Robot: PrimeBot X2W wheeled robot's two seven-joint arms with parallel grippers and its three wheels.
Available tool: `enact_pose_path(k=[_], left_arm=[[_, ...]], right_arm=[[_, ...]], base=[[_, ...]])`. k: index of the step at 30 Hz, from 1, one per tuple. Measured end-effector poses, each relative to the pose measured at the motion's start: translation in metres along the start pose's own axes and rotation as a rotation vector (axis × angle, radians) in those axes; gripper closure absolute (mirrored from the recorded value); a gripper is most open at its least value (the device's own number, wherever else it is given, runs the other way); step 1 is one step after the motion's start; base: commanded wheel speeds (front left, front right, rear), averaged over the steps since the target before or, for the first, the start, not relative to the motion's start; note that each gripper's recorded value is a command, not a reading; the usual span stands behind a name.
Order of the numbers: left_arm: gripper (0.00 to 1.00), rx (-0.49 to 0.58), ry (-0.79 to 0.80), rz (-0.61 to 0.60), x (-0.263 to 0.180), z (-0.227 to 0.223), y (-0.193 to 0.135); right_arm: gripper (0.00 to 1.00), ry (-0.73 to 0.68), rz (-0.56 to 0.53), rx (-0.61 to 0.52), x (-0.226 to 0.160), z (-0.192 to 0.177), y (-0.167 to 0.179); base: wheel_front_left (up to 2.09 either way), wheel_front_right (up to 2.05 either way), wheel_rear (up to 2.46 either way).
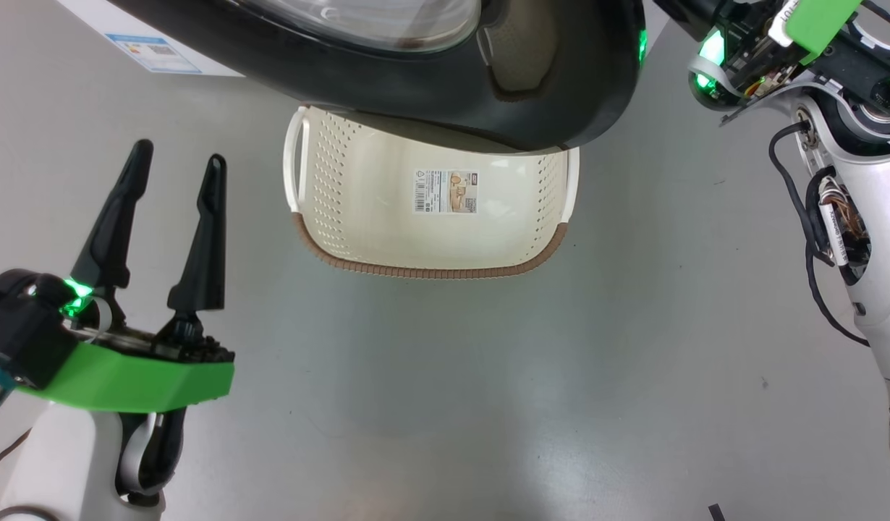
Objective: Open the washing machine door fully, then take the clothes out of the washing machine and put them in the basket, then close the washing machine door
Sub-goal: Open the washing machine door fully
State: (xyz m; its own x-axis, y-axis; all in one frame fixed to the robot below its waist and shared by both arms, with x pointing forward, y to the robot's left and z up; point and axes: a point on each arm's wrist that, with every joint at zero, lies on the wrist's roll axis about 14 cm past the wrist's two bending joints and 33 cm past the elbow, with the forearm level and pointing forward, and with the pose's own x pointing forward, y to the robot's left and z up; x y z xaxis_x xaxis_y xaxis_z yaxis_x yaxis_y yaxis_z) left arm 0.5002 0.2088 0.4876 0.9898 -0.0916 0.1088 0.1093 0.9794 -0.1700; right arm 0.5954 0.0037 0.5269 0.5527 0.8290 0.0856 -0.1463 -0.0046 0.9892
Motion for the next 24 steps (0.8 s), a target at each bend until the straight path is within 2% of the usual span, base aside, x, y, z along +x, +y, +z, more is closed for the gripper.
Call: enact_pose_path(k=[10, 24], left_arm=[[0.0, 0.006, 0.002, 0.002, -0.003, 0.002, -0.001], [0.0, 0.021, -0.041, 0.015, -0.013, 0.027, -0.003]], right_arm=[[1.0, 0.059, 0.035, -0.031, 0.006, -0.015, 0.016], [1.0, 0.133, 0.033, -0.055, -0.009, -0.056, 0.03]], base=[[0.0, 0.0, 0.0], [0.0, 0.0, 0.0]])
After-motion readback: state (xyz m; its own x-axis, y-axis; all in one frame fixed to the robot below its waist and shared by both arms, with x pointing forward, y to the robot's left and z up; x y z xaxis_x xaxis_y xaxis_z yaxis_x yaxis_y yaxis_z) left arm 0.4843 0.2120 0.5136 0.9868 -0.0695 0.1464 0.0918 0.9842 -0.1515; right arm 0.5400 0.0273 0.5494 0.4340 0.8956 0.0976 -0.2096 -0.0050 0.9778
